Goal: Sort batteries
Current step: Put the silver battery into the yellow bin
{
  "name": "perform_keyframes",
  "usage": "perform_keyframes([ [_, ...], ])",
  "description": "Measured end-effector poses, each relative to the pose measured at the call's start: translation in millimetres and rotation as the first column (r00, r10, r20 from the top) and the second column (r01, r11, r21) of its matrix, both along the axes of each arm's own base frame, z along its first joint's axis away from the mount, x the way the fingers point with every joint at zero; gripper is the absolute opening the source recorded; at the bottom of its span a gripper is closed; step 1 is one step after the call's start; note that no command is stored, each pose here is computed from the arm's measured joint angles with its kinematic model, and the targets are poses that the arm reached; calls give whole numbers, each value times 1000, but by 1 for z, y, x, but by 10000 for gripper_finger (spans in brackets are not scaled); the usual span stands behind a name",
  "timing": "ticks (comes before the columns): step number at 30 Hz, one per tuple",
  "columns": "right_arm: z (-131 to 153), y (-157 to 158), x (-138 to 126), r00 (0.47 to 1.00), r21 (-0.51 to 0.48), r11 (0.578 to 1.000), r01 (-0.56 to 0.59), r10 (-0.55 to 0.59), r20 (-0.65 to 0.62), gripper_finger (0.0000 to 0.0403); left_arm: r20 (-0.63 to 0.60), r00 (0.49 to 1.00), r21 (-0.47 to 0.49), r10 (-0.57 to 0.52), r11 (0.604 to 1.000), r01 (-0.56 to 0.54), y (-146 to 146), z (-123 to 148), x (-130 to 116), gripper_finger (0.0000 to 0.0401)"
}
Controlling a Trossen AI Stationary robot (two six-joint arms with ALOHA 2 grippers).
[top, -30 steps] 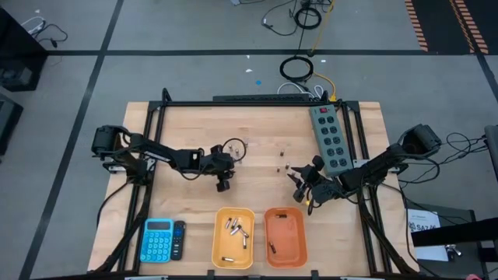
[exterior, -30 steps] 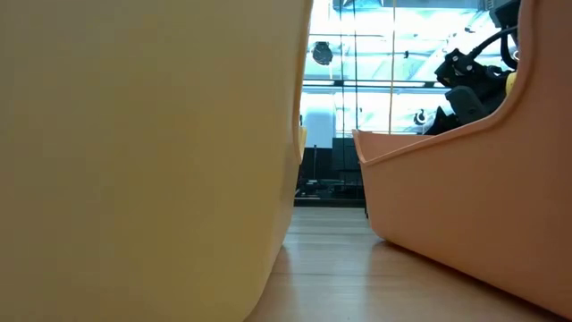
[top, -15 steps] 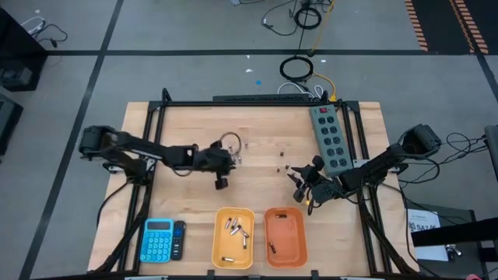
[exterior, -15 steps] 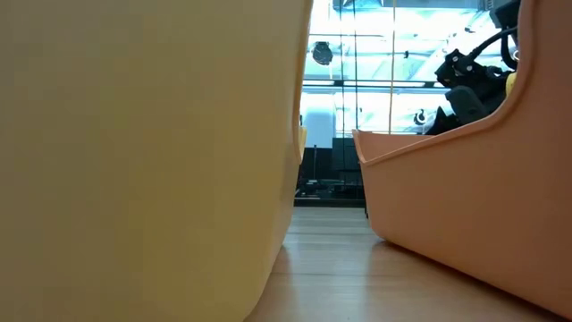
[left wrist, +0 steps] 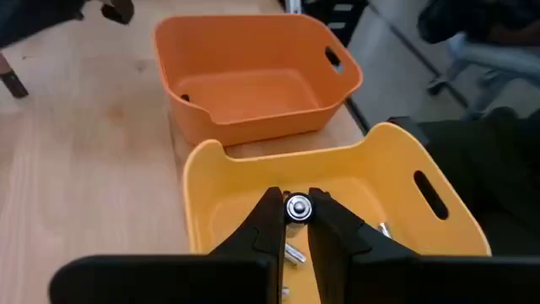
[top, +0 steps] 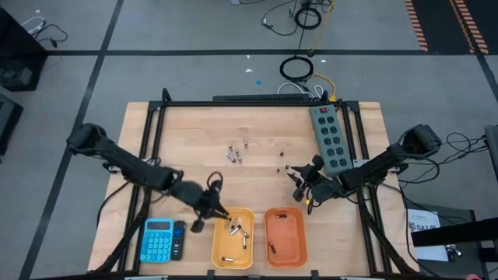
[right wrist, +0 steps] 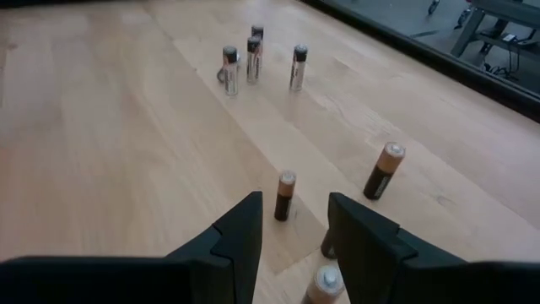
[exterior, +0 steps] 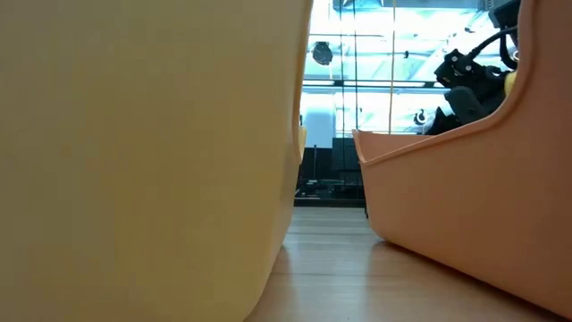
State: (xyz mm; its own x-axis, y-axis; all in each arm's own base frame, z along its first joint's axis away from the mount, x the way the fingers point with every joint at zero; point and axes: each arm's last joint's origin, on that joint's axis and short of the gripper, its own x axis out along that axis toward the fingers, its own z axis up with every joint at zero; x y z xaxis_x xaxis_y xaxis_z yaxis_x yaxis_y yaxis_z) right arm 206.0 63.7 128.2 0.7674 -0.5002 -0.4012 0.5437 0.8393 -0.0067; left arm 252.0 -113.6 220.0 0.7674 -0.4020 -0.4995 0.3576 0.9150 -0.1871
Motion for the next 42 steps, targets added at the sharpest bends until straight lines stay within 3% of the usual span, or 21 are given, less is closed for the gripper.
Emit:
perform_keyframes([
  [10, 2, -2, 3, 1000, 11, 1000, -22, 22, 6, 128, -146, 980, -20, 137, 990, -141, -43, -16, 19, 36],
  [17, 2, -1, 3, 1000, -6, 1000, -28, 28, 7, 128, -230, 957, 65, 178, 984, -168, -53, -24, 39, 36],
  [25, 2, -2, 3, 1000, -15, 999, -31, 31, -6, 128, -309, 912, 213, 270, 954, -211, -52, -32, 49, 36],
  [42, 2, -2, 3, 1000, -8, 1000, -28, 28, -1, 128, -344, 889, 231, 303, 945, -232, -49, -42, 52, 40],
])
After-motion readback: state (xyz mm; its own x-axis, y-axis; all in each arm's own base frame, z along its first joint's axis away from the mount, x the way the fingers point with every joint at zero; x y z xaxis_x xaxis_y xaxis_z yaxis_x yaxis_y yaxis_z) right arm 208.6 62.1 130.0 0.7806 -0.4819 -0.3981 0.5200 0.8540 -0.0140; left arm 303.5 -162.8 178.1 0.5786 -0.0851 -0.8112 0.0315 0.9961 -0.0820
